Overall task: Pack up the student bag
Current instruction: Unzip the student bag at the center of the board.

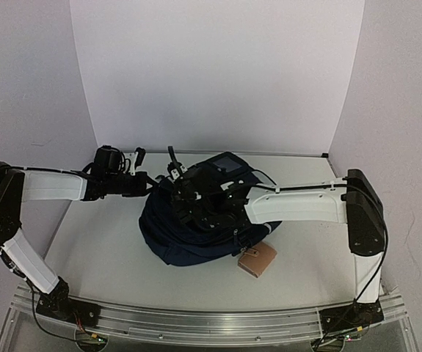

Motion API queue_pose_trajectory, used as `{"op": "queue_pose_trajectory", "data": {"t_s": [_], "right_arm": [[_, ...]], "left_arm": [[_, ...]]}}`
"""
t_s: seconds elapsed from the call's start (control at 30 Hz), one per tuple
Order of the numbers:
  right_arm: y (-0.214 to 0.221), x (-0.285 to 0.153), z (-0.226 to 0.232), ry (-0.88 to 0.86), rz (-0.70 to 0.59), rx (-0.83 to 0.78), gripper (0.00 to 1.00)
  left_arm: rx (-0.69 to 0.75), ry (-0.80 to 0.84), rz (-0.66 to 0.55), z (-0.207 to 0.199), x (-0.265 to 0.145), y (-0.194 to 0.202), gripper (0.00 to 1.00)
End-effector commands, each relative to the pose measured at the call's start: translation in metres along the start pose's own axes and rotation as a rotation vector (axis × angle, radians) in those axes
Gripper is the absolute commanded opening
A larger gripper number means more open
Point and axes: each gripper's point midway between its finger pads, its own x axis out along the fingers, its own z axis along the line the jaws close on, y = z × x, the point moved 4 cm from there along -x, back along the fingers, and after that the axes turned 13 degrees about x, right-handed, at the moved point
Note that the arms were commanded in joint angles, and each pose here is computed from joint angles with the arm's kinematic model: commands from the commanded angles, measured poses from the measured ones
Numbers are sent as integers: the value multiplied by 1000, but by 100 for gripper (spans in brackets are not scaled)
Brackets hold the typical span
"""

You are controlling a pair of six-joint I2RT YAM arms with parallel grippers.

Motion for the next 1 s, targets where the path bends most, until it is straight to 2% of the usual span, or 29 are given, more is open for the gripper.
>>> {"op": "queue_pose_trajectory", "data": {"t_s": [0.0,0.17,0.47,0.57,0.67,0.7,0.8,0.87,0.97], "right_arm": [[-54,-56,-12,-45,-116,68,0],[-52,-70,-6,-158,-126,34,0],[-54,-79,0,-234,-144,18,0],[-53,-77,-3,-209,-158,16,0],[-54,-65,-18,-93,-183,46,0],[-56,-60,-26,-48,-192,68,0],[-57,-42,-45,19,-190,123,0],[-62,-29,-56,45,-189,162,0],[-67,-8,-75,106,-200,204,0]], "left_arm": [[-60,-138,-69,38,0,-25,0],[-52,-98,-34,46,24,-32,0],[41,28,-81,47,54,-59,0],[60,65,-98,45,61,-65,0],[46,46,-96,51,63,-71,1],[41,33,-99,53,61,-72,4],[37,-18,-119,54,48,-78,24],[38,-49,-124,53,38,-79,41],[20,-128,-117,54,19,-79,57]]}}
